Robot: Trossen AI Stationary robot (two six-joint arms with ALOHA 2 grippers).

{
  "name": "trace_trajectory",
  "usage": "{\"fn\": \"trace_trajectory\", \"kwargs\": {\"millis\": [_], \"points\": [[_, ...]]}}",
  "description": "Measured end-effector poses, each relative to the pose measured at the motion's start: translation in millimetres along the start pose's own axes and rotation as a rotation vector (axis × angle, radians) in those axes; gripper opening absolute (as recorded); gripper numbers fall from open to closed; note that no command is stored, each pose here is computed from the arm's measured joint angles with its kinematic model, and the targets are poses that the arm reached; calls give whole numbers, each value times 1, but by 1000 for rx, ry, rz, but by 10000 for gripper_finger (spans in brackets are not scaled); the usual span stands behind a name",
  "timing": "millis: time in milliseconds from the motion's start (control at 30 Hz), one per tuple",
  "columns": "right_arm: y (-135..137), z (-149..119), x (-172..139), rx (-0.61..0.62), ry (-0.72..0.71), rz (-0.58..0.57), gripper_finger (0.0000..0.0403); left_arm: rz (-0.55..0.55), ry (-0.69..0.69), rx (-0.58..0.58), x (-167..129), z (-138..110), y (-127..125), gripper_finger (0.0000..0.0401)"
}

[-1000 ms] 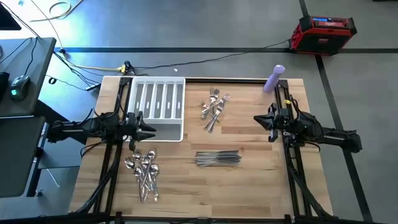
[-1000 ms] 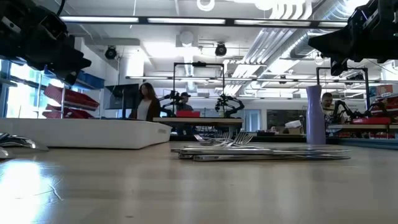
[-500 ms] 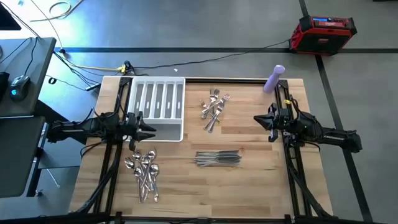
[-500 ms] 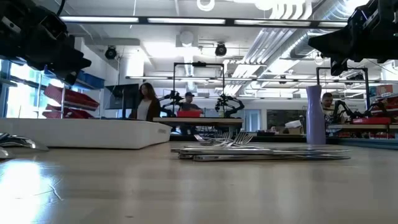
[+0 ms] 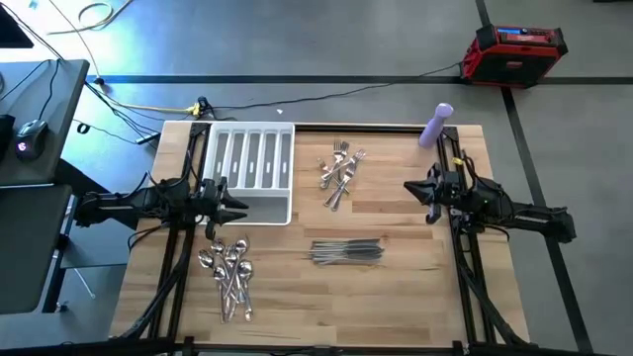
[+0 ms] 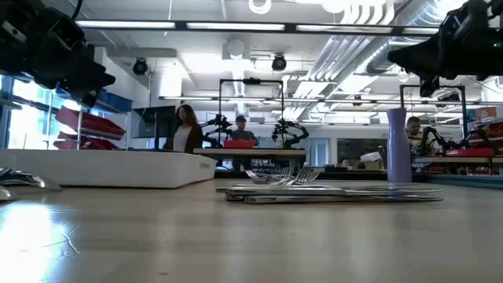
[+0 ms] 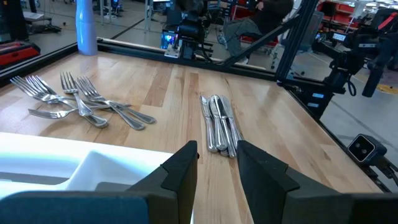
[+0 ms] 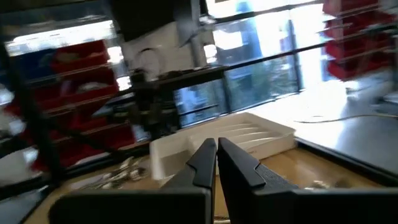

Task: Sort silverware
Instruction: Put the fork in the silverware tray

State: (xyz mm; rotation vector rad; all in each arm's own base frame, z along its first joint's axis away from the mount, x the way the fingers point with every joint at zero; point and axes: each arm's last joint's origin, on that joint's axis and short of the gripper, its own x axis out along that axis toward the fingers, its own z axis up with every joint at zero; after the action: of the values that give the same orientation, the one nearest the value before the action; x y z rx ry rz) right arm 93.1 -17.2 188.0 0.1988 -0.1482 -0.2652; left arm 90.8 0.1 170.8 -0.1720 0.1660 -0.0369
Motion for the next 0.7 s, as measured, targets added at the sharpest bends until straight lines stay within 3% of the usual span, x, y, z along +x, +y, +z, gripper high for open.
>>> {"fn": "trace_trajectory", "kwargs": {"millis": [100, 200, 367, 433, 700], "points": [[-1, 0, 0, 10, -14, -52, 2, 0, -2, 1, 0, 0, 0, 97], [-1, 2, 0, 136, -32, -56, 2, -1, -6, 1, 0, 1, 0, 97], [-6, 7, -1, 384, -151, -222, 2, 47, -15, 26, 0, 1, 1, 97], [-8, 7, -1, 421, -170, -261, 2, 57, -15, 27, 0, 1, 2, 97], [-2, 18, 9, 467, -245, -156, 10, 157, -34, -17, 0, 1, 4, 97]]}}
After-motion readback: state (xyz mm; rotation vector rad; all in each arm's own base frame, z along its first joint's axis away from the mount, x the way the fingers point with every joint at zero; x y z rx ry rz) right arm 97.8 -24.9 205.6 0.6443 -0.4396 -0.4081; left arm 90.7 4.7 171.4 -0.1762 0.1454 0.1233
